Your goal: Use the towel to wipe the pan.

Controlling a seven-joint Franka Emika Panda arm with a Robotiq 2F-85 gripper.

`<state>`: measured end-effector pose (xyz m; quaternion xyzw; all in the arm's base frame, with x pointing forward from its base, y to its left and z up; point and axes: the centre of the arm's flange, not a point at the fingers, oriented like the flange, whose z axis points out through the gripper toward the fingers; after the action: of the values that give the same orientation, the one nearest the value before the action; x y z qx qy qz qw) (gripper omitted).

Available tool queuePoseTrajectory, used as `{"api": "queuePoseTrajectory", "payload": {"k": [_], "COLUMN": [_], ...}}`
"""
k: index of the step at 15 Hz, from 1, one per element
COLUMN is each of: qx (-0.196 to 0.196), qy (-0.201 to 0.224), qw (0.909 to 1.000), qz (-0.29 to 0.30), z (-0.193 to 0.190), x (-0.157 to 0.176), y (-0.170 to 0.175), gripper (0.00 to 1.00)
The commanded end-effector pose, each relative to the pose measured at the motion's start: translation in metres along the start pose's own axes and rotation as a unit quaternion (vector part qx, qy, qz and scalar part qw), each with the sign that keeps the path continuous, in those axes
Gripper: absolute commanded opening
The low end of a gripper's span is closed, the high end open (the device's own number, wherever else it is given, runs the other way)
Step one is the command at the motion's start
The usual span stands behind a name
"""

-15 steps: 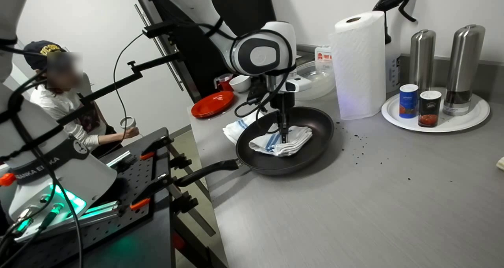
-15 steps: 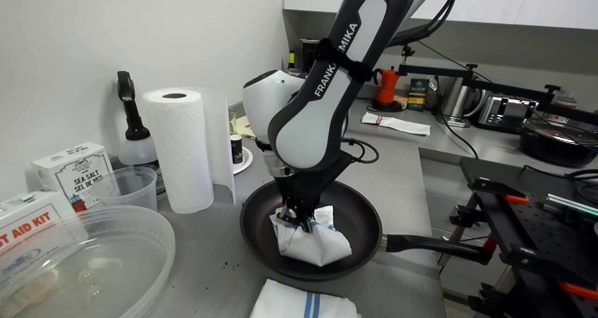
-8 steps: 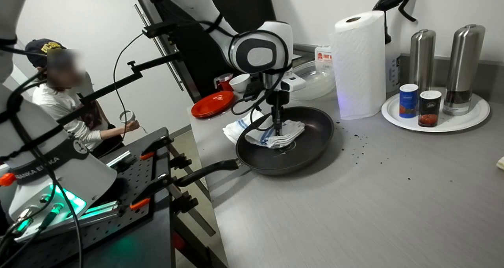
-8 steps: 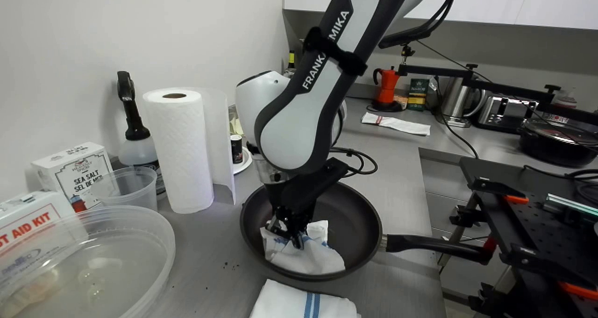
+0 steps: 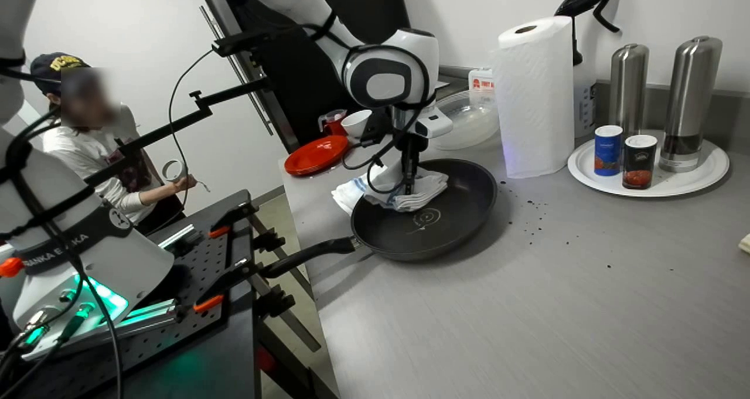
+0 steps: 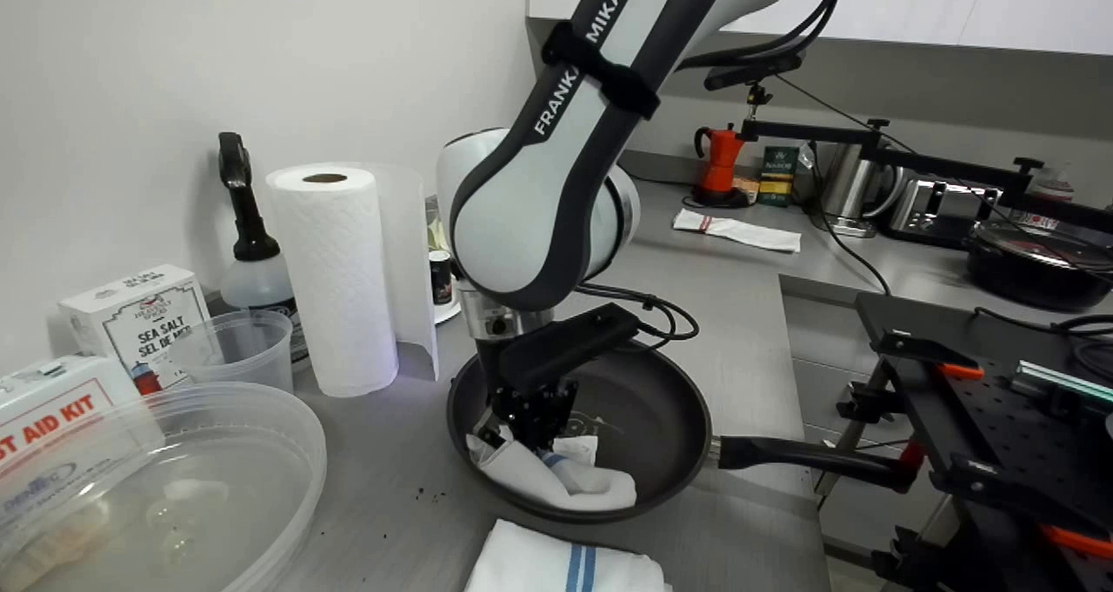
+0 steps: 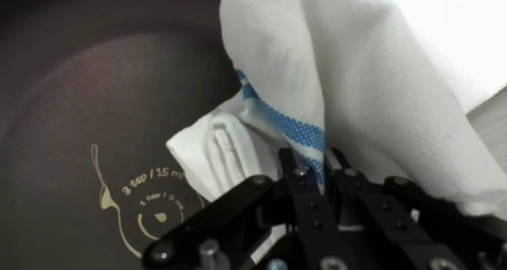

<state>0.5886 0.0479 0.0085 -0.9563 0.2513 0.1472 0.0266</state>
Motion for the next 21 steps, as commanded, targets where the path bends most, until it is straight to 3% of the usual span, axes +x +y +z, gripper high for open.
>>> {"api": "queuePoseTrajectory", "payload": {"k": [1,6,9,14,17,21], "qx": [0.046,0.096,0.071,0.036,0.036,0.067], "qy": [-0.021,-0.051,-0.043,-0.019,0.005,0.048], "qw": [0.9987,0.9935,0.9956,0.9985,0.9991,0.9966], "qz": [0.002,-0.031,-0.044,-0.035,-0.023,0.006], "z": [-0.020,-0.074,-0.117,-0.184,-0.195,-0.175], "x": [0.006,0.007,0.007,0.005,0.010,0.029], "y": [0.000,0.032,0.076,0.178,0.233,0.290], "gripper": [0.02,0.02,0.02,0.02,0.02,0.02]}}
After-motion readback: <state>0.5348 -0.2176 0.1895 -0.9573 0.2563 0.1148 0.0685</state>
